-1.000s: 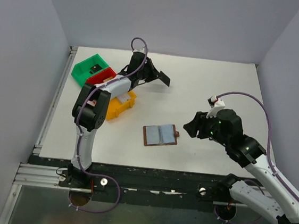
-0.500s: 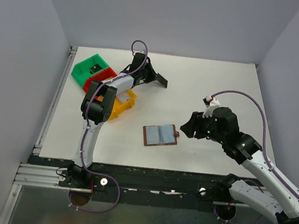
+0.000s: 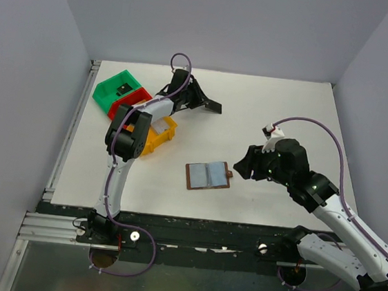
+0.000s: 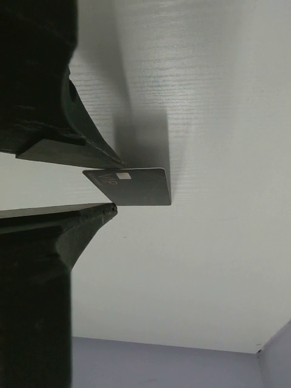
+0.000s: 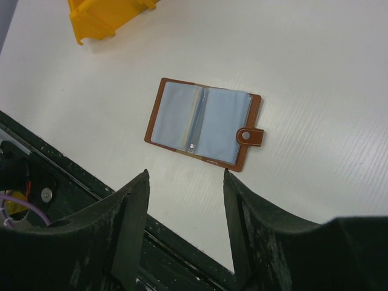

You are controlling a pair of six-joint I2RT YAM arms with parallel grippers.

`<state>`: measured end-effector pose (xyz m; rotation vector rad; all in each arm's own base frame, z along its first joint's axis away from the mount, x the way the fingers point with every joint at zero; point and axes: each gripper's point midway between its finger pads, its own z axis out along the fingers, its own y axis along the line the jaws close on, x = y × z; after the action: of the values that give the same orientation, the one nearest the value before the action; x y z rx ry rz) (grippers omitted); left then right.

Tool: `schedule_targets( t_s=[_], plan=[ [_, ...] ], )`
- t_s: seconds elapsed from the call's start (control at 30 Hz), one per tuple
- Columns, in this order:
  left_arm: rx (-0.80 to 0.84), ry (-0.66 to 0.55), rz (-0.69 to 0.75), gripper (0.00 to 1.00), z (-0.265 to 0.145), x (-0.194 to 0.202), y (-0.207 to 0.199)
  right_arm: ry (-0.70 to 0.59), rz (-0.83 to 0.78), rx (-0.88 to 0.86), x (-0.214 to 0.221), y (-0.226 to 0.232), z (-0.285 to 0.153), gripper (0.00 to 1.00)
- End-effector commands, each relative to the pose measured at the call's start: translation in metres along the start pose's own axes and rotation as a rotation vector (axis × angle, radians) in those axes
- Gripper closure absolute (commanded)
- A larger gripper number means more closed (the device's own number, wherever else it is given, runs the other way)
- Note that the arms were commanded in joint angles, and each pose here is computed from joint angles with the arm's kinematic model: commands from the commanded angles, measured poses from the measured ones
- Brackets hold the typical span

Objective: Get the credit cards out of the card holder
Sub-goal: Place the credit card at the center of the board, then remove the credit card from the card holder.

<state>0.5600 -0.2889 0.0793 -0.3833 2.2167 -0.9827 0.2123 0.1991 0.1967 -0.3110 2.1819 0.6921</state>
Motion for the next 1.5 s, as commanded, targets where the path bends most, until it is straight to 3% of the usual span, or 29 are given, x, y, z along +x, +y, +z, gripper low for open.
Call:
schedule_targets(
  t_s=[0.0, 0.4, 0.53, 0.63, 0.7, 0.83, 0.97, 1.03, 1.1, 1.13, 1.33, 1.47],
  plan=[
    [0.013, 0.0, 0.009, 0.57, -0.01, -0.008, -0.001, -0.005, -0.017, -0.006, -0.001, 0.0, 0.002, 0.4],
    [-0.039, -0.101, 0.09, 0.45, -0.058, -0.054, -0.004, 0.006, 0.0, 0.077, 0.006, -0.016, 0.007, 0.39],
    [-0.034, -0.159, 0.188, 0.37, -0.082, -0.063, -0.025, -0.02, 0.019, 0.195, 0.006, -0.039, 0.01, 0.37],
    [-0.051, -0.21, 0.284, 0.32, -0.109, -0.059, -0.048, 0.0, 0.007, 0.2, 0.01, -0.041, 0.016, 0.3],
    [-0.046, -0.219, 0.315, 0.3, -0.125, -0.045, -0.062, 0.045, -0.01, 0.202, 0.017, -0.042, 0.024, 0.29],
    [-0.05, -0.163, 0.219, 0.26, -0.154, -0.007, -0.066, 0.117, -0.033, 0.217, 0.032, -0.05, 0.041, 0.29],
    [-0.051, -0.035, 0.089, 0.11, -0.173, 0.046, -0.051, 0.175, -0.057, 0.198, 0.044, -0.05, 0.054, 0.27],
    [-0.013, 0.015, -0.002, 0.11, -0.183, 0.067, -0.048, 0.191, -0.062, 0.184, 0.048, -0.049, 0.06, 0.01],
    [0.024, 0.031, -0.052, 0.11, -0.194, 0.084, -0.047, 0.215, -0.062, 0.191, 0.052, -0.05, 0.065, 0.0],
    [0.02, 0.03, -0.06, 0.01, -0.198, 0.091, -0.046, 0.227, -0.065, 0.197, 0.054, -0.051, 0.067, 0.0],
    [-0.328, 0.013, 0.081, 0.01, -0.231, 0.115, -0.024, 0.285, -0.073, 0.235, 0.066, -0.061, 0.084, 0.0],
    [-0.484, -0.1, 0.163, 0.01, -0.267, 0.109, -0.015, 0.323, -0.058, 0.261, 0.073, -0.064, 0.097, 0.03]
  ],
)
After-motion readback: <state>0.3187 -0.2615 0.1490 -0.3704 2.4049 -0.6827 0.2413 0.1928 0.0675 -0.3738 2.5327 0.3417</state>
